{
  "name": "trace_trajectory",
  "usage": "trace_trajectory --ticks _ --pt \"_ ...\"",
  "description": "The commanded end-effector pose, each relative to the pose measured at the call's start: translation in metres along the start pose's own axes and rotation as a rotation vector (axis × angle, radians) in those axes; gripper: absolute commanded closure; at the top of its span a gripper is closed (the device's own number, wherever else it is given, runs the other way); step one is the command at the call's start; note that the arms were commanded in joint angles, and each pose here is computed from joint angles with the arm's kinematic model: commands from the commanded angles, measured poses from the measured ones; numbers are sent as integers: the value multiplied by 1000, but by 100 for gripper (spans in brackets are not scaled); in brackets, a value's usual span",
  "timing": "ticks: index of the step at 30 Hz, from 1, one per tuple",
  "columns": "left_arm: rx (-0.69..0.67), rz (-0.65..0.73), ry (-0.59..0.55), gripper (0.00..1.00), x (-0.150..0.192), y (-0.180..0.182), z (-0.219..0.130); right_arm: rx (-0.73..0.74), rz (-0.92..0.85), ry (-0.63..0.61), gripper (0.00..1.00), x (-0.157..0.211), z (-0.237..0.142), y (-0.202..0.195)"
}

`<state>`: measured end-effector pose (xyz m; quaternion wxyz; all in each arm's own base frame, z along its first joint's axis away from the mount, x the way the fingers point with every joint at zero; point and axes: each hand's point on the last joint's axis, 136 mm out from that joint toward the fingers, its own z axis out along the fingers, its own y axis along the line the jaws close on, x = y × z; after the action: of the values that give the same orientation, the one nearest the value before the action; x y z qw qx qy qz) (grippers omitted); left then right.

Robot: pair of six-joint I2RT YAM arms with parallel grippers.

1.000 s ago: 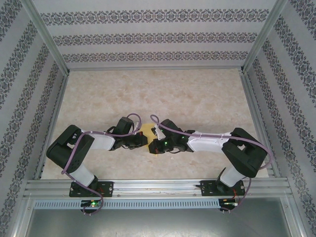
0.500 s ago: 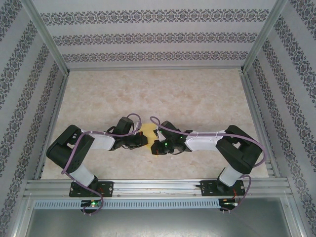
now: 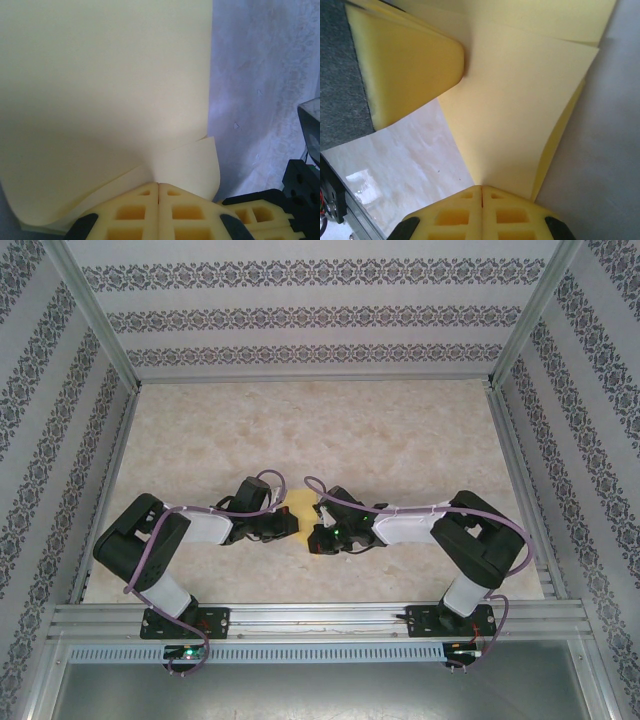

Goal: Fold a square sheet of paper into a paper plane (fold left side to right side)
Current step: Third fold the triangle at the center of the table.

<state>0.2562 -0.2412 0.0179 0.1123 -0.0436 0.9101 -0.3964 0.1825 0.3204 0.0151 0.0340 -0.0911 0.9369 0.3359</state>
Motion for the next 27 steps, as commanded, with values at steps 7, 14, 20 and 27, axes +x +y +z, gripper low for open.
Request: trace_trajectory --ticks 7,14,20,27 --pt "-95 31 -85 94 -15 4 -18 81 101 72 100 24 7 -40" --pt "-51 103 -121 96 -14 -18 -40 96 103 72 100 27 4 -50" --pt "8 157 -123 96 1 -40 -48 115 98 68 100 27 5 -56" --pt "77 167 -62 96 15 -54 -24 130 100 68 100 29 7 -63"
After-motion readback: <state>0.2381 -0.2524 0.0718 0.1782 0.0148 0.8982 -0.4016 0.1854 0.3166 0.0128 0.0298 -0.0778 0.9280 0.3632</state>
